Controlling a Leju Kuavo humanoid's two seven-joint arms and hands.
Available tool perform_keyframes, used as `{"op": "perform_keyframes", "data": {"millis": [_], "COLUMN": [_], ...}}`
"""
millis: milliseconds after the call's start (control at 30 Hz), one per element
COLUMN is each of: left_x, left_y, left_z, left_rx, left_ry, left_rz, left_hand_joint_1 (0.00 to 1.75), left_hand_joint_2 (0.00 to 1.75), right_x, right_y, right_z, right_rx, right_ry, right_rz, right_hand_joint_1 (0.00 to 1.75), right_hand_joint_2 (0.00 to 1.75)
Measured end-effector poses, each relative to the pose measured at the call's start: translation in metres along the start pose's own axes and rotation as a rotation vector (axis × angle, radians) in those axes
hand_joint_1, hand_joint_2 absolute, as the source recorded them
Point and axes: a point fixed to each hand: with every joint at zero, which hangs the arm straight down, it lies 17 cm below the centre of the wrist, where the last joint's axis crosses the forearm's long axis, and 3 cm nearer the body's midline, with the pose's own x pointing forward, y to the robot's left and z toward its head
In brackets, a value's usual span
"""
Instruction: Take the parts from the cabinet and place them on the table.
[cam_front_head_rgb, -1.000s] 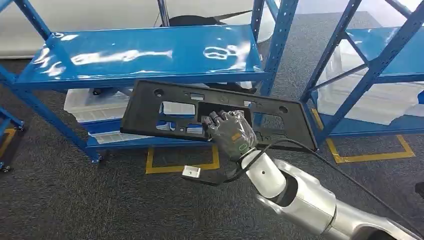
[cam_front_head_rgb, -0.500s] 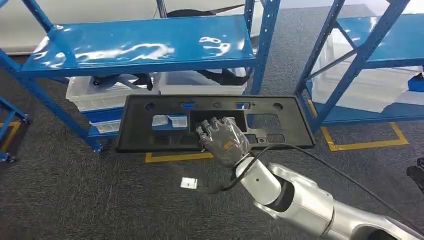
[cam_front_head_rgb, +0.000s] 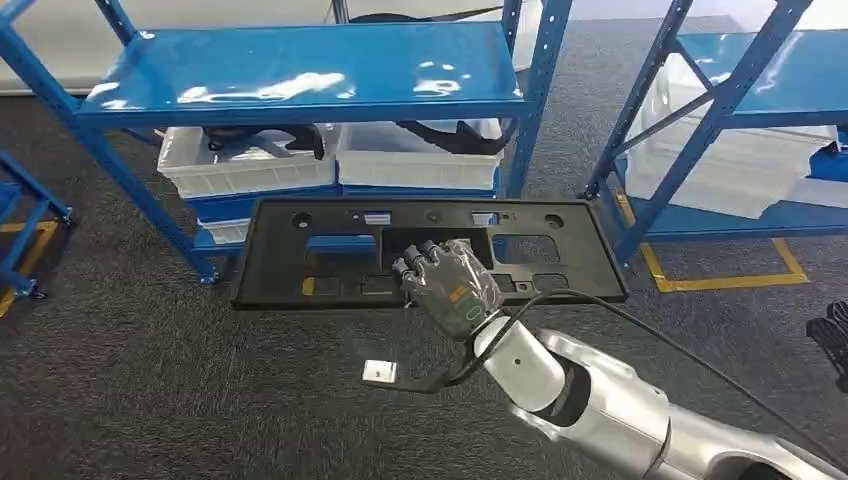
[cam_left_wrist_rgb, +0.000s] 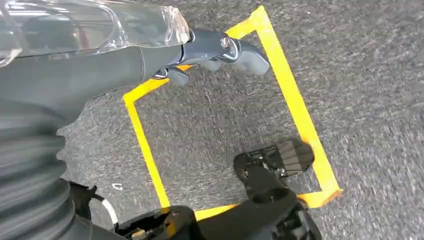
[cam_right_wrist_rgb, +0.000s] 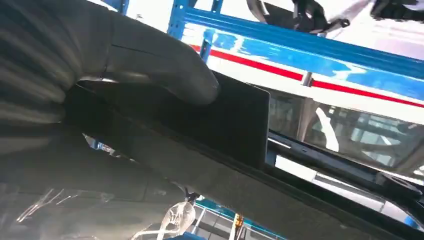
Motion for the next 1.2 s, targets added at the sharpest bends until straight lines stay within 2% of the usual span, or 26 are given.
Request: {"op": "perform_keyframes", "data": {"millis": [1200], "left_x": [-0.018], "left_y": [-0.001], "left_z": [0.002], "left_rx": [-0.017], "left_ry": [0.037], "left_rz": [-0.032], "left_hand_joint_1": [0.0], "left_hand_joint_2": [1.75], "right_x": [0.014], "right_y": [0.014], "right_z": [0.009], "right_rx": [0.028], "right_ry": [-0.001], "right_rz": [-0.068], "right_hand_joint_1": [1.75], "right_hand_joint_2": [1.75]}}
